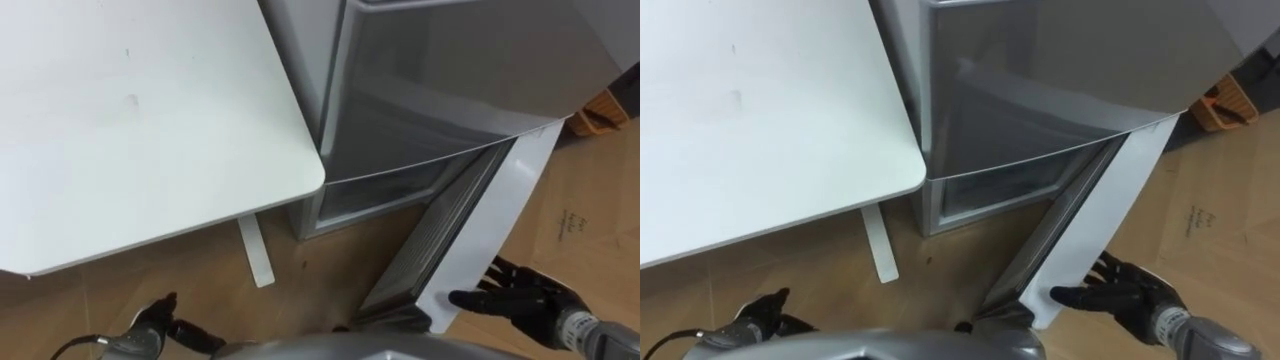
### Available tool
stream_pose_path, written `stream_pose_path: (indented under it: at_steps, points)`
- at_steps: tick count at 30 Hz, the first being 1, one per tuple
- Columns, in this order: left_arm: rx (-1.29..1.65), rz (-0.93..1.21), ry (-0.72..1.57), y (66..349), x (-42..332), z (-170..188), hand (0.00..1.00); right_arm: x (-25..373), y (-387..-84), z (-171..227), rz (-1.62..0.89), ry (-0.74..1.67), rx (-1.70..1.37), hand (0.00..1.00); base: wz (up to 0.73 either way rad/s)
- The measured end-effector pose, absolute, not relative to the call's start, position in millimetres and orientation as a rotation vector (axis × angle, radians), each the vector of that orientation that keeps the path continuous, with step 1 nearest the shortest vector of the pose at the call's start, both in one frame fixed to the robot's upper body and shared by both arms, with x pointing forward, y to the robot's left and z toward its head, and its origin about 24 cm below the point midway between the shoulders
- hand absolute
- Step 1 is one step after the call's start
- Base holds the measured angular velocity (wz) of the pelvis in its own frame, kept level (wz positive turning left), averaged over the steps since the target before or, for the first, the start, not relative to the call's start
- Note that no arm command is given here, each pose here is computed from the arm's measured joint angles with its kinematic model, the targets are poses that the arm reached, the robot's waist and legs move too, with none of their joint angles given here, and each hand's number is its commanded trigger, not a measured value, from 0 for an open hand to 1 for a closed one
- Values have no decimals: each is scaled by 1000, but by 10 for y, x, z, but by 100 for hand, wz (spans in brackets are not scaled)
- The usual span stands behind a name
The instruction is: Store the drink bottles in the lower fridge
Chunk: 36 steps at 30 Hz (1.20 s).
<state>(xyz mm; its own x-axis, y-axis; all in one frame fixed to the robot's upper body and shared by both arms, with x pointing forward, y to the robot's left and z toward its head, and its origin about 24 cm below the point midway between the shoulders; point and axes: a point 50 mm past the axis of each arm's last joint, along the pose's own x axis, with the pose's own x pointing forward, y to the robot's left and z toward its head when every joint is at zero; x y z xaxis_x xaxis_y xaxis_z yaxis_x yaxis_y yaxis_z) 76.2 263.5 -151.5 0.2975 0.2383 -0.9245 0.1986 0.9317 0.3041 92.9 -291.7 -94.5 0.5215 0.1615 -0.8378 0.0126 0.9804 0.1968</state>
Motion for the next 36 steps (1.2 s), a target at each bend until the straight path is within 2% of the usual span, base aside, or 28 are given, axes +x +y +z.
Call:
stream_pose_path:
  at_steps: [16, 19, 21, 22, 24, 27, 30, 36]
  points:
    - [446, -6, 1244, 2556, 882, -1507, 0, 993, -2764, -949, 135, 1022, 154, 0, -2]
    - [478, -41, 1219, 2500, 998, -1496, 0, 1166, -2391, -933, 282, 967, 156, 0, 1]
    - [505, -59, 1207, 2469, 1056, -1491, 0, 1480, -1770, -871, 542, 855, 216, 0, 16]
    - [508, -64, 1204, 2448, 1063, -1495, 0, 1579, -1595, -823, 625, 815, 234, 0, 40]
    - [502, -90, 1193, 2347, 1104, -1512, 0, 1827, -951, -629, 893, 693, 333, 0, 68]
    - [452, -102, 1203, 2249, 1078, -1544, 0, 1855, -766, -565, 1033, 673, 367, 0, 60]
    - [430, -99, 1216, 2267, 1046, -1549, 0, 1847, -680, -517, 1073, 650, 398, 0, 26]
    - [413, -83, 1203, 2263, 1074, -1541, 0, 1808, -634, -519, 1116, 657, 401, 0, 12]
